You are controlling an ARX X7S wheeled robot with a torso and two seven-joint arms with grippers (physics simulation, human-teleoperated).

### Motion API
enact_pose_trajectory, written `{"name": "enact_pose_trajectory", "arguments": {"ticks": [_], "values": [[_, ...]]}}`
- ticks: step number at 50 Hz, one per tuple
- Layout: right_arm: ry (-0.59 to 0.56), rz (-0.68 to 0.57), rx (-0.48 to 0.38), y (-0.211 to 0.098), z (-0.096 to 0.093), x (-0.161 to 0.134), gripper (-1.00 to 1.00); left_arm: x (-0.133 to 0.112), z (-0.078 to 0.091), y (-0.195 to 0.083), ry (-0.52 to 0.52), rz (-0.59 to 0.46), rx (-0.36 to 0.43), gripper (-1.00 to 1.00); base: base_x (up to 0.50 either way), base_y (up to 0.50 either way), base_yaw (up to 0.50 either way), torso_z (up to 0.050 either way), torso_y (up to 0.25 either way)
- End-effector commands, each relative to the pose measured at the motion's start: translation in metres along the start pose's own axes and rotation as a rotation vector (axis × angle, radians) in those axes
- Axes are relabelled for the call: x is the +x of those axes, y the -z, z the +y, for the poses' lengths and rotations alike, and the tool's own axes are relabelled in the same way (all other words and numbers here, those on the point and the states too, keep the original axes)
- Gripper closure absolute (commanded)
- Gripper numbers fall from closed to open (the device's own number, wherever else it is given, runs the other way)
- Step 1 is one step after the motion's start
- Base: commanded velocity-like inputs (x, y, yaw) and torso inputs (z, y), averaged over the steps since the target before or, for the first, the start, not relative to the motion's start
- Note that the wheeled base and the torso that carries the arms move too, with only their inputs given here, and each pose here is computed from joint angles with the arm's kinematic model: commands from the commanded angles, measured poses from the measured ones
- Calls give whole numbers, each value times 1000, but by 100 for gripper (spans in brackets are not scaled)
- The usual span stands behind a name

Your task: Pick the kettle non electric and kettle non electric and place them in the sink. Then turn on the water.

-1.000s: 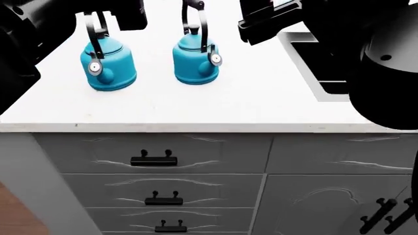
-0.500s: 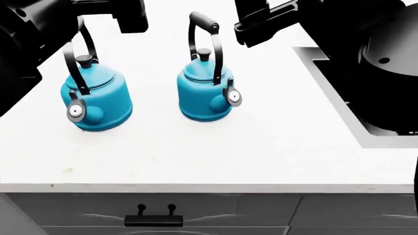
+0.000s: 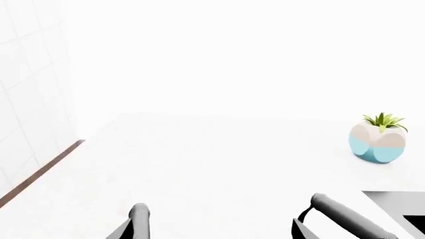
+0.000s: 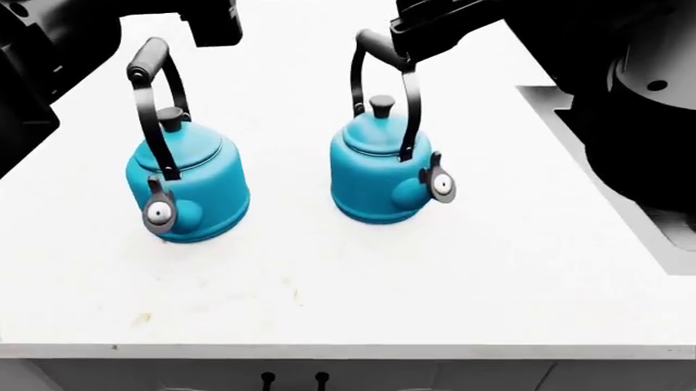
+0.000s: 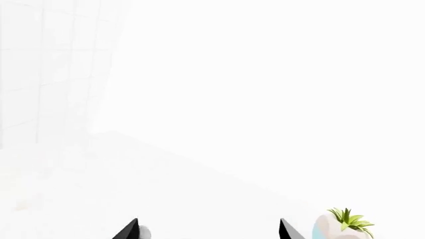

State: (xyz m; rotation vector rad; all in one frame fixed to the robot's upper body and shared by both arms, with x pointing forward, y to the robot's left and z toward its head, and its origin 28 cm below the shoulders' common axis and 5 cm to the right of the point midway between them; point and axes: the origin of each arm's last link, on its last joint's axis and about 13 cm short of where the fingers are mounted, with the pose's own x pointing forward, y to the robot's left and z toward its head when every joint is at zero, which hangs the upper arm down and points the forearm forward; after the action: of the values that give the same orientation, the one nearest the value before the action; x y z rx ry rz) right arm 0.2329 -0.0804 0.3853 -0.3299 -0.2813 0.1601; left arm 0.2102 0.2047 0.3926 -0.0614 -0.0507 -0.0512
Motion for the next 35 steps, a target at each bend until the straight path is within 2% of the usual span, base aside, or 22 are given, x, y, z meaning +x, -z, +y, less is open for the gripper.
{"name": "enact_pose_trajectory", "arguments": {"ticks": [1, 5, 11, 19, 20, 22, 29, 35], "values": [[-18, -27, -3, -6, 1, -3, -100, -3, 0, -4, -1, -15, 1, -100, 500, 1, 0, 0, 0], [13, -13, -8, -9, 1, -3, -100, -11, 1, -14, -6, -48, -3, -100, 450, 1, 0, 0, 0], [34, -5, -19, -14, 1, -5, -100, -19, 3, -24, -7, -87, -5, -100, 0, 0, 0, 0, 2], [12, -24, -19, -18, 3, -7, -100, -17, 5, -24, -18, -91, -11, -100, 0, 0, 0, 0, 0], [-17, -41, 10, -19, 3, -8, -100, -16, 6, -23, -20, -89, -10, -100, 0, 23, 0, 0, 0], [-17, -34, -18, -19, 4, -9, -100, -16, 5, -24, -21, -88, -11, -100, 11, 422, 0, 0, 0], [0, -15, -20, -18, 3, -7, -100, -15, 6, -22, -22, -85, -10, -100, 19, 469, 0, 0, 0], [16, 42, -15, -14, 3, -4, -100, -14, 5, -21, -17, -78, -8, -100, 0, 0, 0, 0, 0]]}}
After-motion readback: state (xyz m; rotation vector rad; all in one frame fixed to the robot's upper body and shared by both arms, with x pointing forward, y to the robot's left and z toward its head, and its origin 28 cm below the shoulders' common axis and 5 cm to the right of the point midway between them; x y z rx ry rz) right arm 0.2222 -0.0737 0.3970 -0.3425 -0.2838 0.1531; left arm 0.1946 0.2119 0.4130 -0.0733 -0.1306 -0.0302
